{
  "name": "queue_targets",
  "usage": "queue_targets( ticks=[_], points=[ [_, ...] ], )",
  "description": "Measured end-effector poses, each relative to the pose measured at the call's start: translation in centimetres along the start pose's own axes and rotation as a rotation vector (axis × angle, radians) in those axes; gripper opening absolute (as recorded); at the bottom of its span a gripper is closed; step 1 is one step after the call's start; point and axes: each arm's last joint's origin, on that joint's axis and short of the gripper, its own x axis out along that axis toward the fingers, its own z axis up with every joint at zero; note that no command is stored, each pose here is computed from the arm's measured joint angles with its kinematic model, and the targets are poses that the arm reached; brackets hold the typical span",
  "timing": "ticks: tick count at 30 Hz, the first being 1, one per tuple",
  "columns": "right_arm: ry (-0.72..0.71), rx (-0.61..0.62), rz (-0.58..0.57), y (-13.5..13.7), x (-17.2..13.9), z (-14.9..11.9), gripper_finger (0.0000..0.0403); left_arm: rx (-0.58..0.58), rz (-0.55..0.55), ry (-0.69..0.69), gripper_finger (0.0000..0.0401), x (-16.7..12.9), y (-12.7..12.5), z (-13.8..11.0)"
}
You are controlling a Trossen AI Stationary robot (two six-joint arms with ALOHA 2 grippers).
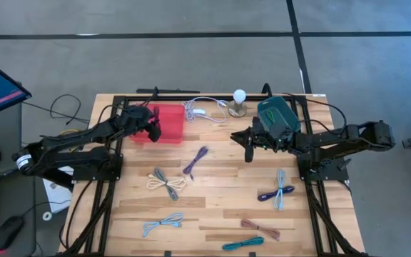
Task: Pick & Place USB Port
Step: Put the black and pink charger cable into the pink bin, then put the violet charger cable into the blue bin
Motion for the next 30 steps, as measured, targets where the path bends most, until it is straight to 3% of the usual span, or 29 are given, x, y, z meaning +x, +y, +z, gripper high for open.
queue_targets(
  ticks=[6, 12, 21, 26, 30],
  points=[
    [0.000, 0.000, 0.000, 0.0, 0.0, 0.0, 0.0063, 0.010, 0.000, -0.067, 0.0192, 0.0, 0.0, 0.7],
    [0.000, 0.000, 0.000, 0.0, 0.0, 0.0, 0.0063, 0.003, -0.057, -0.114, 0.0203, -0.1, -0.2, 1.1],
    [0.003, 0.000, 0.012, 0.0, 0.0, 0.0, 0.0063, 0.000, -0.368, -0.178, 0.0178, -0.4, -1.4, 1.6],
    [0.003, 0.000, 0.012, 0.0, 0.0, 0.0, 0.0063, 0.036, -0.587, -0.318, 0.0160, -1.3, -2.9, 2.8],
    [0.004, 0.000, 0.012, 0.0, 0.0, 0.0, 0.0063, 0.064, -0.684, -0.397, 0.0141, -2.2, -4.4, 3.4]
  ],
)
